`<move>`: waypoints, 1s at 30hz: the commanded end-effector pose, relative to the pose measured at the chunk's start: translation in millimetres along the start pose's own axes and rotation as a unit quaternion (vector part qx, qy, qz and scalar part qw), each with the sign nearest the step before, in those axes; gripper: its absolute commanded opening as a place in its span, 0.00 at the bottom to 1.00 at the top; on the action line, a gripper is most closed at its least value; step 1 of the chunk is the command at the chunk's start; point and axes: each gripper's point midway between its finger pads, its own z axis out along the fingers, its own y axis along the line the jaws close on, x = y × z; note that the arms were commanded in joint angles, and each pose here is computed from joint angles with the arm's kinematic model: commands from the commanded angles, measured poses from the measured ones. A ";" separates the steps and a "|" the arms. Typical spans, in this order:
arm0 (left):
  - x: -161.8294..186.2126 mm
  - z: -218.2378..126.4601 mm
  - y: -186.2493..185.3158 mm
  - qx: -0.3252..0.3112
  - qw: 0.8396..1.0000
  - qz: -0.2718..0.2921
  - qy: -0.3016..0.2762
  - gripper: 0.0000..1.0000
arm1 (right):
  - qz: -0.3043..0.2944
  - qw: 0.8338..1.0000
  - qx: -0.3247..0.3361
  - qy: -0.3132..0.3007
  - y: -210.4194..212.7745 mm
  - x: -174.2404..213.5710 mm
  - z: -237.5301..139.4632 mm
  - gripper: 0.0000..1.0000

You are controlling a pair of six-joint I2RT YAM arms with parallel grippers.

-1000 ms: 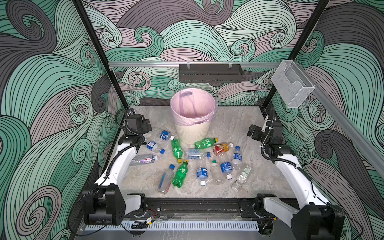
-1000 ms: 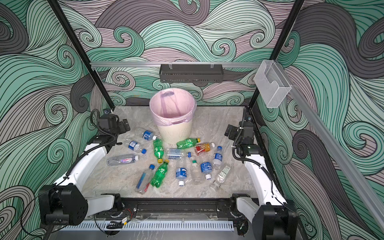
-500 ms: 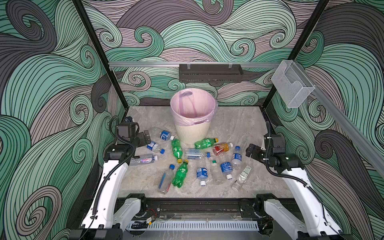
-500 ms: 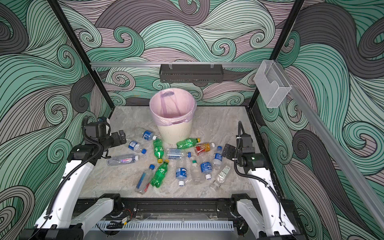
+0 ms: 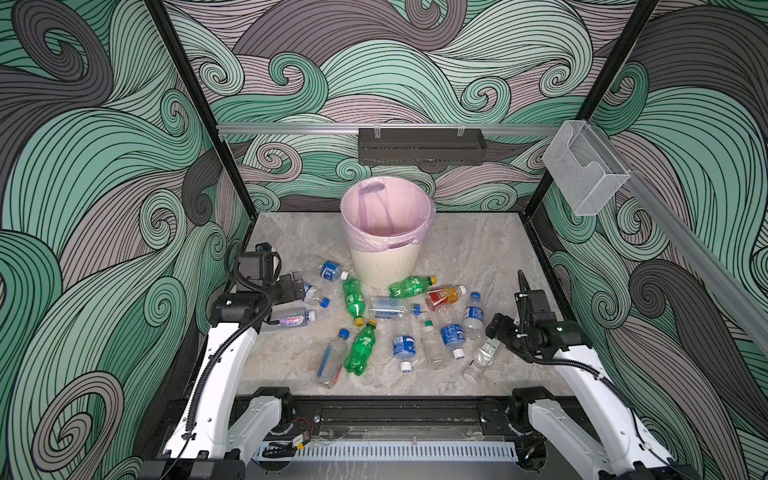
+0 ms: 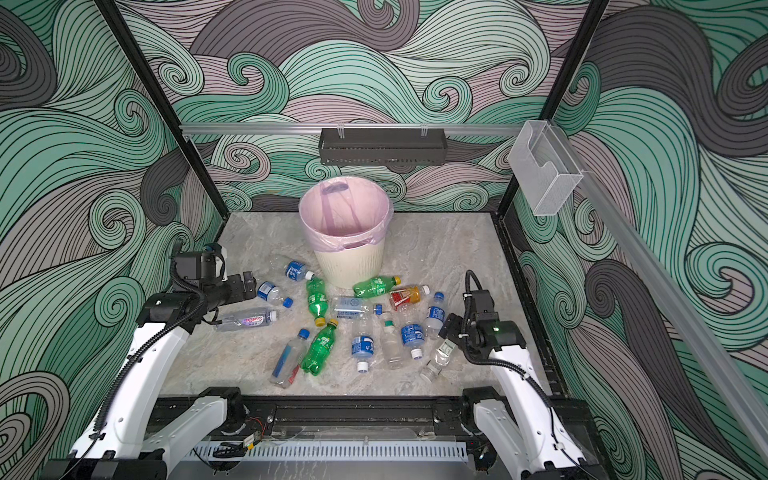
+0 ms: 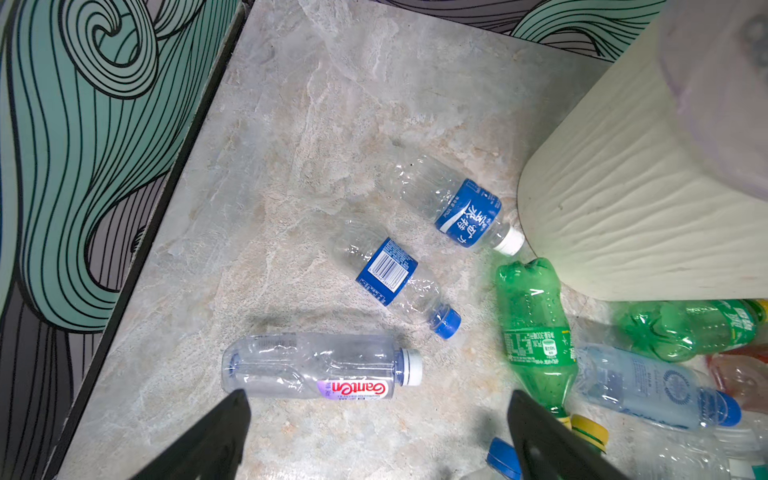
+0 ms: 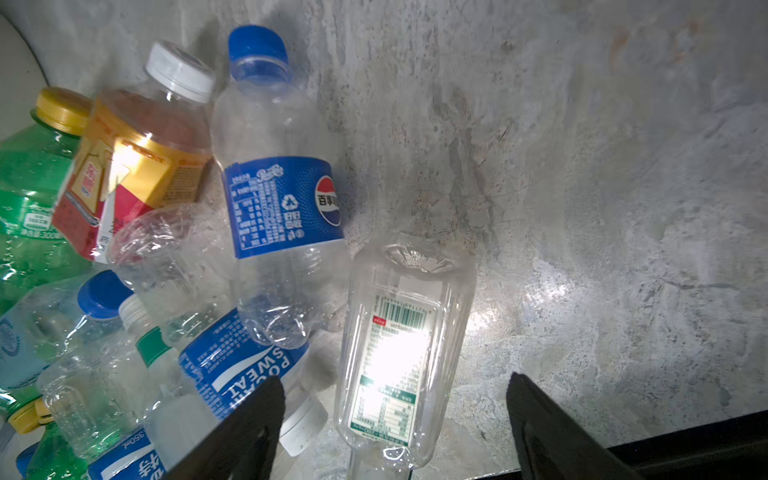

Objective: Throw the plastic bottles in the bin
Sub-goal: 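Lower right gripper onto clear barcode-labelled bottle and close while left arm advances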

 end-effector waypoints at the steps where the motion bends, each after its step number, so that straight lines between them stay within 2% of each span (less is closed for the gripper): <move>1: 5.0 4.6 -5.6 0.015 1.000 0.004 0.007 0.99 | 0.025 1.000 -0.006 0.006 0.7 5.3 8.1 0.82; 11: 9.9 10.5 -4.1 0.012 1.000 0.004 0.010 0.99 | 0.026 1.000 0.006 0.015 -3.2 7.4 29.5 0.77; 30: 15.4 19.0 -1.7 0.005 1.000 -0.002 0.017 0.99 | -0.029 0.997 0.053 0.050 -12.1 6.8 55.7 0.68</move>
